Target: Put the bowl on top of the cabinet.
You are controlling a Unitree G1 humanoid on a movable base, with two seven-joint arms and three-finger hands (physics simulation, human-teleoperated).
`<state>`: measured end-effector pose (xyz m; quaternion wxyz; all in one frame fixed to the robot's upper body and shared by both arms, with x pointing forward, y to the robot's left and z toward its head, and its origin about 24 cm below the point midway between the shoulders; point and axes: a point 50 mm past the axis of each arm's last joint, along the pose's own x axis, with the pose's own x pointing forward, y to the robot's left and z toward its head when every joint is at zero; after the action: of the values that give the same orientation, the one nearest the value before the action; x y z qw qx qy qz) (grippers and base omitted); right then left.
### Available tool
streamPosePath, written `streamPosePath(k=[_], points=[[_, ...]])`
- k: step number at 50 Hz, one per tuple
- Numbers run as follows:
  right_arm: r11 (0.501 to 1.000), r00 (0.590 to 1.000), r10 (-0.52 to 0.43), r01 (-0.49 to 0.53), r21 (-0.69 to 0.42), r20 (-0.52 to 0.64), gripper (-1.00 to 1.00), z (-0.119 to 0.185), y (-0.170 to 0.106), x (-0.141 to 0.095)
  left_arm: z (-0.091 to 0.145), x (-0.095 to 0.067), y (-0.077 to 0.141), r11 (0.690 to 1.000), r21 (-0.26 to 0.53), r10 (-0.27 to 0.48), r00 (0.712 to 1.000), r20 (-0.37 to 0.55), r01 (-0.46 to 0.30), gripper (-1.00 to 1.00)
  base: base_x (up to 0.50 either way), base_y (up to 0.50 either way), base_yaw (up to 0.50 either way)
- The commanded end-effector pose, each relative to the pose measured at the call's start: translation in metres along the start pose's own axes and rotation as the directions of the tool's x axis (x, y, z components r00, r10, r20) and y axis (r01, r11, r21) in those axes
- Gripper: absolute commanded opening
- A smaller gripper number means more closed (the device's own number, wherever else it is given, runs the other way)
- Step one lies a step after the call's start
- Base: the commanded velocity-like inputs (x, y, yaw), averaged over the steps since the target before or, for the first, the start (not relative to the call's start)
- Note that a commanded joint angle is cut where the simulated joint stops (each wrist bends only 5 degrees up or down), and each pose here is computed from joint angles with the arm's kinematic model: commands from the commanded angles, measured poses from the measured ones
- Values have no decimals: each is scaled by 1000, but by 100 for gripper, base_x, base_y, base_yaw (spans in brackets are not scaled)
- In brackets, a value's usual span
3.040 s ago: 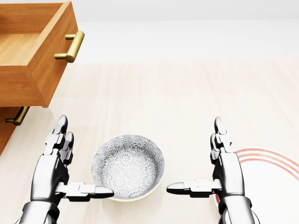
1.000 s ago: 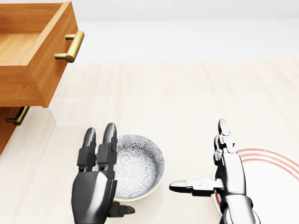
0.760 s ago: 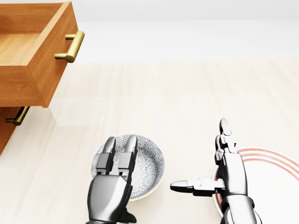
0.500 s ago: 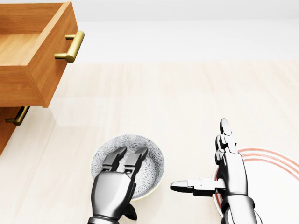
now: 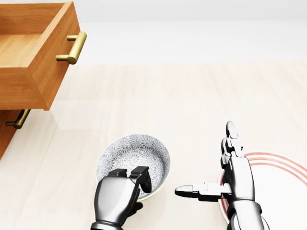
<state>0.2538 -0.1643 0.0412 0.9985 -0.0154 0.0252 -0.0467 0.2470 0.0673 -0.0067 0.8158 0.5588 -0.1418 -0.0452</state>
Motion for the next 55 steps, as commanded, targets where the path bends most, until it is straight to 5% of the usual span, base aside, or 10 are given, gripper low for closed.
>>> streamPosePath(k=[1,9,17,18,39,55], points=[[1000,1000,5,-5,3,2,100,0,1,1,-7,-9,6,998,-48,32,998,-58,-35,-93,0,0,0],[1000,1000,15,-15,3,3,100,0,3,1,-4,-7,39,970,-145,184,979,-92,-196,-92,0,0,0],[1000,1000,19,-19,2,3,100,0,4,0,4,-8,76,904,-242,336,936,-109,-353,-92,0,0,0],[1000,1000,20,-20,1,3,100,0,4,0,9,-5,92,877,-301,361,927,-102,-374,-92,0,0,0],[1000,1000,22,-22,3,6,100,1,5,-1,28,-2,134,822,-418,422,906,-11,-388,-92,0,0,0],[1000,1000,22,-22,4,10,100,2,4,-2,49,-1,196,763,-485,549,825,136,-427,-93,0,0,0]])
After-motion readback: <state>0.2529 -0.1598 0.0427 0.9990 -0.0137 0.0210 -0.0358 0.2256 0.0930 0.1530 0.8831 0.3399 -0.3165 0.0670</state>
